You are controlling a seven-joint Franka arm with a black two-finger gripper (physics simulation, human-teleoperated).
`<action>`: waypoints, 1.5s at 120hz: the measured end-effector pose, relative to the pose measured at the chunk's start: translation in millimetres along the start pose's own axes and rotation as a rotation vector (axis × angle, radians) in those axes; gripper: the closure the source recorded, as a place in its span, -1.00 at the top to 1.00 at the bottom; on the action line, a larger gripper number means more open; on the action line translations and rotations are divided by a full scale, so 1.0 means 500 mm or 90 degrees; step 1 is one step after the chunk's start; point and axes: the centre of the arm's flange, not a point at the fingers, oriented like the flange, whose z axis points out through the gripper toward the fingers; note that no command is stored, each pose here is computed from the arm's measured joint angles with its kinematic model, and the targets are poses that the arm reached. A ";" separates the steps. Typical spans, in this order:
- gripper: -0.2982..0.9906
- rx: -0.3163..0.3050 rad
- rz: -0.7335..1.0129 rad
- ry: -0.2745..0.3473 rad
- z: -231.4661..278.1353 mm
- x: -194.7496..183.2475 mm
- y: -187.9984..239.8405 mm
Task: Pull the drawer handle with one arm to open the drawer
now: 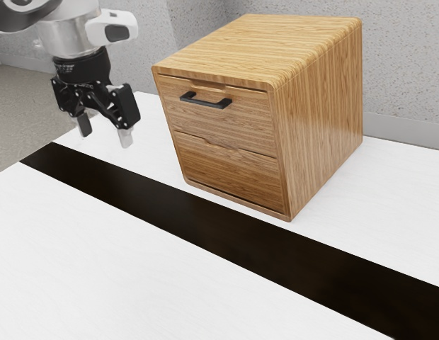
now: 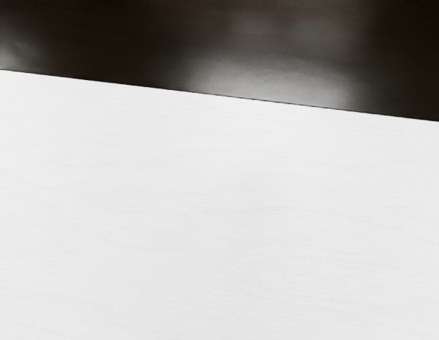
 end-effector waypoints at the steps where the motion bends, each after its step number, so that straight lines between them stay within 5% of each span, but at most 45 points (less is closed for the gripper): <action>1: 0.54 0.000 0.000 0.004 -0.001 0.001 0.000; 32: 0.54 0.001 -0.010 0.079 -0.024 0.021 -0.017; 46: 0.54 -0.005 0.007 0.095 -0.074 -0.051 -0.018; 75: 0.54 0.025 0.260 0.197 -0.034 -0.165 -0.020; 83: 0.54 0.054 0.342 0.218 -0.033 -0.155 0.005; 93: 0.54 0.042 0.454 0.250 0.015 -0.125 0.029; 128: 0.53 0.063 0.733 0.443 0.032 -0.044 0.044; 152: 0.53 0.138 0.866 0.456 0.029 0.063 0.020; 180: 0.53 0.256 1.013 0.373 0.062 0.102 0.012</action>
